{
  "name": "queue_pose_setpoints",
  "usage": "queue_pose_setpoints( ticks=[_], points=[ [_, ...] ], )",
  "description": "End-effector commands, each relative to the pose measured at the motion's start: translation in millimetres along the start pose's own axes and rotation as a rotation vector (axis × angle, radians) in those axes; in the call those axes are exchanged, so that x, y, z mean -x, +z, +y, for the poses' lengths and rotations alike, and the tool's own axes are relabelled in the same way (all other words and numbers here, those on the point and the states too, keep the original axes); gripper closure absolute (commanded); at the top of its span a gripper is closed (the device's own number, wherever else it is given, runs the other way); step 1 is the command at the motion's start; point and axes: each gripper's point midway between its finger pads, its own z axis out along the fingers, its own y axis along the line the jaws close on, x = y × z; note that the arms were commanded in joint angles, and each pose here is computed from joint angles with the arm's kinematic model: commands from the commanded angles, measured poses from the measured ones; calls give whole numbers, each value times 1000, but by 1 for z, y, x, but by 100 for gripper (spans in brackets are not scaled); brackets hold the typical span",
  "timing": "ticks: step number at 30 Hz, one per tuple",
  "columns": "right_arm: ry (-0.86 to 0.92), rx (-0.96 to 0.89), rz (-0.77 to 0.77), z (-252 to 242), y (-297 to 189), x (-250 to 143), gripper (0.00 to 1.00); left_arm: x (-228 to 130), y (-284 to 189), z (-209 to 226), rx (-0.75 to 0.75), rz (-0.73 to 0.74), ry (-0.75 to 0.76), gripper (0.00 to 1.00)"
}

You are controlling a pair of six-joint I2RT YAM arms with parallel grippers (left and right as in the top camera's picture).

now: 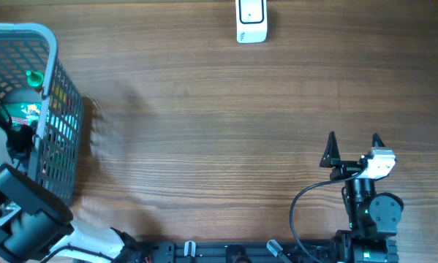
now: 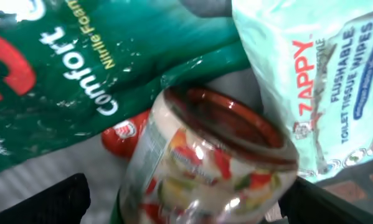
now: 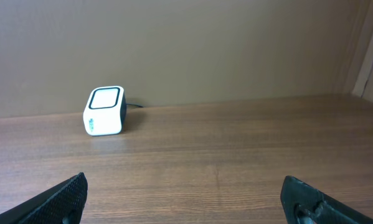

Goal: Scan the item barcode
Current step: 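Reach the left gripper into the basket toward the green-lidded jar, then lift the green-lidded jar out and place it on the table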

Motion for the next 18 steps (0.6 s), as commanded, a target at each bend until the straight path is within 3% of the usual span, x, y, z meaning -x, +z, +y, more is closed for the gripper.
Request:
queue_pose_setpoints(
  ticks=[1, 6, 14, 18],
  points=[
    [19, 13, -5, 2, 0, 1, 0, -4, 19, 1, 6, 18, 29, 0],
    [18, 13, -5, 2, 0, 1, 0, -1, 36, 0, 14, 32, 28, 2],
    [18, 13, -5, 2, 0, 1, 0, 4, 33, -2, 6, 17, 27, 39],
    [18, 13, -5, 2, 0, 1, 0, 19, -7, -11, -13, -19, 28, 38]
  ],
)
